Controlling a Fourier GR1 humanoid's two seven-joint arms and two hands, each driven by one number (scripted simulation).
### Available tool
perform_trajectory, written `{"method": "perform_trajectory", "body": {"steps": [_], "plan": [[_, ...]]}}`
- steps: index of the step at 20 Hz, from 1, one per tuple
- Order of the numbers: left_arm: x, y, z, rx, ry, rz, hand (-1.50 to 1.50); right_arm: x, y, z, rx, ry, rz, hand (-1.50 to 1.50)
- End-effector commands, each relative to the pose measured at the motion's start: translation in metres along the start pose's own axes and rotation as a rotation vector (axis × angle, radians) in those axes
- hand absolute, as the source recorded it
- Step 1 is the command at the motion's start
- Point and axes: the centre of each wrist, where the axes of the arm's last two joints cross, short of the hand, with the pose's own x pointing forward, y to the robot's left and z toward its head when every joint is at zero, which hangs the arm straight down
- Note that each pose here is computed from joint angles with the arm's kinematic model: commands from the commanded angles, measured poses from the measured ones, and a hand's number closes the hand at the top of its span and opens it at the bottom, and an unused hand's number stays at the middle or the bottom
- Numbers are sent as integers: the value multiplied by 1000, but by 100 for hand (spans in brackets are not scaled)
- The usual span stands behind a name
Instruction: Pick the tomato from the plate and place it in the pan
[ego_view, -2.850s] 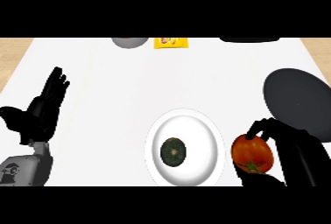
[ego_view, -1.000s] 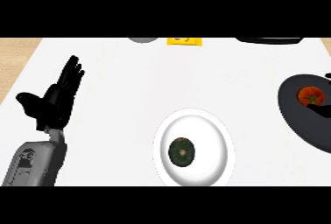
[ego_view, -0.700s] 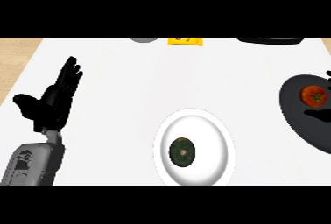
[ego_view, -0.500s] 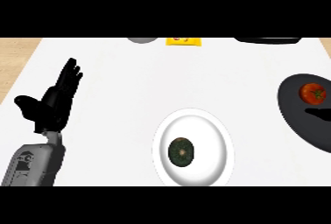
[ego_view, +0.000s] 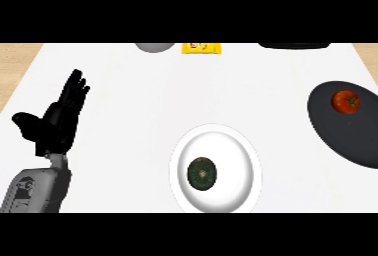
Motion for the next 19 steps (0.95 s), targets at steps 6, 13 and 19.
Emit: {"method": "perform_trajectory", "body": {"steps": [6, 13, 19], "plan": [[-1, 9, -2, 37, 22, -3, 0, -7, -80, 70, 93, -68, -140, -150], [-9, 6, 7, 36, 22, -3, 0, -2, -109, 100, 87, -70, -134, -150], [0, -9, 5, 28, 13, -9, 0, -2, -117, 125, 107, -37, -59, -150]]}}
